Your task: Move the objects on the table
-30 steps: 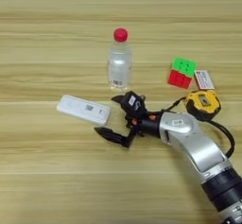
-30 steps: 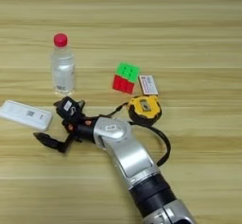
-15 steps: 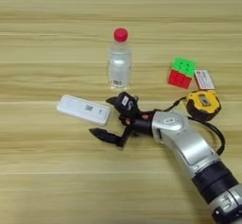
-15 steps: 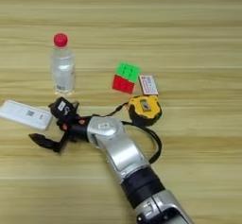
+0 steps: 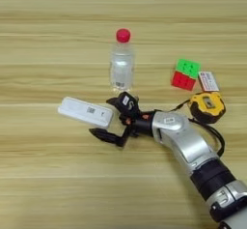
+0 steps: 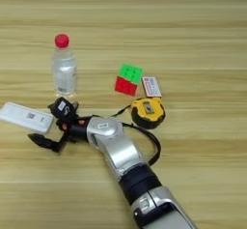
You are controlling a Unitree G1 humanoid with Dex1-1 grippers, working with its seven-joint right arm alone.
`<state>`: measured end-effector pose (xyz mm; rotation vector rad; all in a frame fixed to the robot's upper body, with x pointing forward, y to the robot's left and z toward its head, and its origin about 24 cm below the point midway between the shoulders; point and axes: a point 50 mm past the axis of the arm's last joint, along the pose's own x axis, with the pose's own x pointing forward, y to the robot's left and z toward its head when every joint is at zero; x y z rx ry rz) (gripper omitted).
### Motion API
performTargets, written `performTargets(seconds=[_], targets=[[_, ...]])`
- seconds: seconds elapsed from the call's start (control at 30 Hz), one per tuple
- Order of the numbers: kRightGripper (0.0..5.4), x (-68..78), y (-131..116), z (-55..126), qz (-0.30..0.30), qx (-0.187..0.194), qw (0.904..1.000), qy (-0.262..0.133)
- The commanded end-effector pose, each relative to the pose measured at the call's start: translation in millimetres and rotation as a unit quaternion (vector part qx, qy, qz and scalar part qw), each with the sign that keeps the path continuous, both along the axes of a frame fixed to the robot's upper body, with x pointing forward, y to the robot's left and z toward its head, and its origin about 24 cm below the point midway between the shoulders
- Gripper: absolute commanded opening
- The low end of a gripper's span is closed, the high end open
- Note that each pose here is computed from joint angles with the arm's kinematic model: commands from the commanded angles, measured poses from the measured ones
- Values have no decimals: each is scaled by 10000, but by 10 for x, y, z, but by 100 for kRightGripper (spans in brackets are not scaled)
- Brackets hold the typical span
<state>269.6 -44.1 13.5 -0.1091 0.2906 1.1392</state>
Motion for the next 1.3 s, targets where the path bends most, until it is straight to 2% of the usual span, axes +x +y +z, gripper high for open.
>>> performTargets(seconds=[0.03, 0.1, 0.83, 1.3], targets=[[535, 173, 84, 294, 15, 274, 9979, -586], [535, 176, 79, 288, 15, 285, 9980, -567], [297, 169, 62, 291, -17, 398, 9974, -598], [292, 160, -13, 374, -144, 474, 9958, -768]])
